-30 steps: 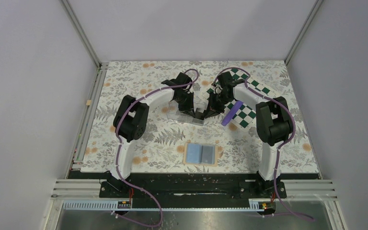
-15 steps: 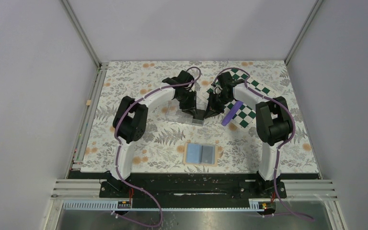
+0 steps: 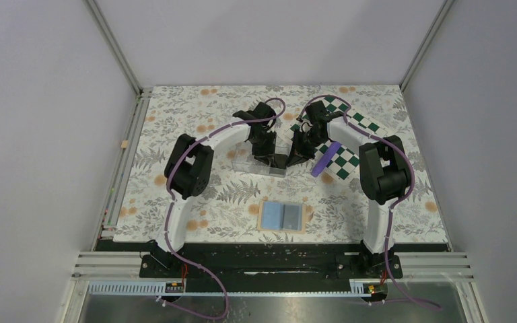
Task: Put the credit cards into the card holder
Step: Pick up the credit card from the storage box.
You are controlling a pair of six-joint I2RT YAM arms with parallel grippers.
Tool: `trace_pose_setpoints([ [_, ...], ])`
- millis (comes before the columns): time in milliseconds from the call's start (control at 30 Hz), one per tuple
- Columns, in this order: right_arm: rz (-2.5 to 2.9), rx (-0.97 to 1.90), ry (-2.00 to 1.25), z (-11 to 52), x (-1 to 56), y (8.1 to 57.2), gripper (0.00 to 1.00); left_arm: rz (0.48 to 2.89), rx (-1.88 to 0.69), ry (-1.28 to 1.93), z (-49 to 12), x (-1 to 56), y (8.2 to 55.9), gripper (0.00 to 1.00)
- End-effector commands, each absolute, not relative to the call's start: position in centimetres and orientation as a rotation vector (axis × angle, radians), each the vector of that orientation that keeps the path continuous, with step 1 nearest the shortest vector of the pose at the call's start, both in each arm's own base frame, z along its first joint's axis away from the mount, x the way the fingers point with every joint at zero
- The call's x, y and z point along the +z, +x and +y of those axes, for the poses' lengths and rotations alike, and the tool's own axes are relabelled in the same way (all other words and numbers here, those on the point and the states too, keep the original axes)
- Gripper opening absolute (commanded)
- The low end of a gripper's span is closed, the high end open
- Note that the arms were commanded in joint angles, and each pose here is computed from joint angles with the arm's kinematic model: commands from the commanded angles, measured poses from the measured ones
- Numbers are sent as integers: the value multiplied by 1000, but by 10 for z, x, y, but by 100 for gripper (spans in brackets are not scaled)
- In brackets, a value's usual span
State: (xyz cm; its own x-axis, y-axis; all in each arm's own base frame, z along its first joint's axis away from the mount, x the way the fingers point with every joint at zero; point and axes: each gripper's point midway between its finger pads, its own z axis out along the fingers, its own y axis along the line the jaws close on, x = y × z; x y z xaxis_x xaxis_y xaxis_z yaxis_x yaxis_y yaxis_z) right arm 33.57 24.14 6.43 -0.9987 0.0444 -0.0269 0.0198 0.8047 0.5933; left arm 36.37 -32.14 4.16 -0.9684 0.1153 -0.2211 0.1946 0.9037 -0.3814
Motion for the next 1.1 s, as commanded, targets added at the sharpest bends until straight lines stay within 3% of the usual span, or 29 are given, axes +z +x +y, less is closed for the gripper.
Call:
trace_pose_setpoints([
  [0,2972,1016,36,245,65,328,8,2832,-598,244,-328,48,377,24],
  [167,2977,1015,38,244,64,327,8,2828,-628,260,-333,49,377,11],
  [400,2986,1014,38,244,61,325,8,2800,-668,277,-338,61,379,0],
  [633,2988,1014,40,243,60,325,8,2753,-716,284,-344,77,381,0],
  [733,2987,1015,40,244,60,325,8,2758,-659,261,-338,72,384,23],
  [800,2987,1017,41,244,60,325,8,2770,-638,249,-335,67,383,31],
  [933,2988,1020,40,244,60,324,8,2803,-628,236,-334,56,379,29],
  [1067,2995,1021,43,244,59,323,8,2821,-636,245,-338,49,376,16],
])
